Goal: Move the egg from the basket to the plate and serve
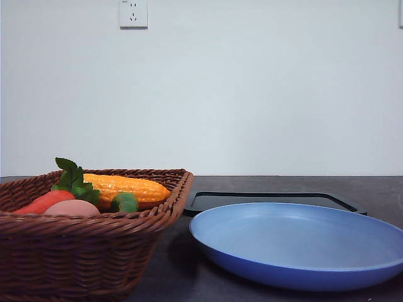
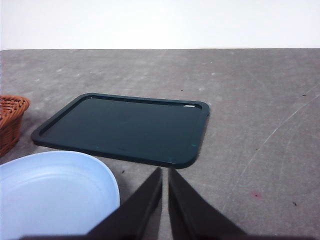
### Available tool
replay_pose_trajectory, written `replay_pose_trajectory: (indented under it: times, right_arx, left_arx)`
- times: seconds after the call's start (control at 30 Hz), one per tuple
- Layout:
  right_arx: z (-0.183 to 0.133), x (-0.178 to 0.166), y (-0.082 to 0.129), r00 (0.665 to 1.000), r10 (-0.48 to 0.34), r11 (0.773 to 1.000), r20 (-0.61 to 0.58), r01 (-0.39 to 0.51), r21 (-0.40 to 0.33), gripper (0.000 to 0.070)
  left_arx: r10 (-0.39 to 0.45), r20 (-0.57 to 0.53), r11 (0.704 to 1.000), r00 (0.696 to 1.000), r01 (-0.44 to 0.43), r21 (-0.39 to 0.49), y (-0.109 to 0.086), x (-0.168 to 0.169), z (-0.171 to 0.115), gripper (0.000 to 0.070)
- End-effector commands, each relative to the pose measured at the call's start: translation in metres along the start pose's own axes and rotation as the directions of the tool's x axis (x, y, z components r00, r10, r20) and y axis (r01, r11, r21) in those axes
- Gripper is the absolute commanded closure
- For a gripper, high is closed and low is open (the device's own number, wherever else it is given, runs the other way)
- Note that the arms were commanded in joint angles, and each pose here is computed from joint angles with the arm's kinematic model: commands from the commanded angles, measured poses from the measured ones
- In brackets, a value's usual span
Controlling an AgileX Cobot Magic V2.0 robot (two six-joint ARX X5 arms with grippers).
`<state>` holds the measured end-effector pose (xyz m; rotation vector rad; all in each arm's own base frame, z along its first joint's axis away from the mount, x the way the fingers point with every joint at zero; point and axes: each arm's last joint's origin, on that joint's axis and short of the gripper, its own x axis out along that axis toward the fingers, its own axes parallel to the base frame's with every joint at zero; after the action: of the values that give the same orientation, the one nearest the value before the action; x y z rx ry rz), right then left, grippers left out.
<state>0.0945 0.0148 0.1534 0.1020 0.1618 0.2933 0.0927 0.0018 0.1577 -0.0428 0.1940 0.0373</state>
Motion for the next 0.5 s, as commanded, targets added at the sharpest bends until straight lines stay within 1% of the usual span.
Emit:
replay_pose_trajectory:
  times: [0.0, 0.13, 0.17, 0.2, 0.27, 0.3, 0.33, 0.4, 0.47]
  right_arx:
    - [-0.002, 0.001, 0.0, 1.0, 0.002, 1.0, -0.005, -0.002, 0.01, 0.07]
    - [-0.001, 0.001, 0.0, 1.0, 0.006, 1.0, 0.001, -0.006, 0.019, 0.07]
    - [-0.001, 0.001, 0.0, 1.0, 0.006, 0.999, 0.005, -0.006, 0.034, 0.07]
    - [0.0, 0.001, 0.0, 1.0, 0.006, 0.999, 0.012, -0.007, 0.05, 0.07]
    - [0.002, 0.0, 0.0, 0.999, 0.008, 0.997, 0.035, -0.011, 0.079, 0.07]
    - [0.004, 0.0, 0.001, 0.999, 0.01, 0.995, 0.053, -0.016, 0.101, 0.07]
    - [0.005, 0.0, 0.001, 0.997, 0.012, 0.992, 0.072, -0.021, 0.123, 0.07]
    - [0.009, 0.0, 0.001, 0.994, 0.017, 0.986, 0.112, -0.035, 0.165, 0.07]
    - [0.012, -0.001, 0.002, 0.99, 0.02, 0.979, 0.139, -0.048, 0.199, 0.07]
  left_arx:
    - [0.003, -0.038, 1.0, 0.999, -0.003, 0.006, 0.0, 0.002, -0.008, 0.07]
    - [0.0, 0.001, 1.0, 1.0, 0.0, -0.015, 0.0, 0.002, -0.005, 0.07]
    - [-0.001, 0.017, 0.998, 1.0, 0.002, -0.061, 0.0, 0.002, -0.003, 0.07]
    - [-0.006, 0.029, 0.992, 1.0, 0.009, -0.125, 0.0, 0.002, -0.002, 0.07]
    - [-0.033, 0.039, 0.964, 0.999, 0.042, -0.263, -0.001, 0.002, -0.001, 0.07]
    - [-0.049, 0.038, 0.94, 0.998, 0.059, -0.335, -0.001, 0.002, -0.001, 0.07]
    - [-0.062, 0.036, 0.92, 0.997, 0.071, -0.385, -0.002, 0.002, -0.001, 0.07]
    - [-0.092, 0.034, 0.885, 0.995, 0.098, -0.455, -0.002, 0.002, -0.001, 0.07]
    - [-0.116, 0.033, 0.871, 0.993, 0.118, -0.477, -0.003, 0.002, -0.001, 0.07]
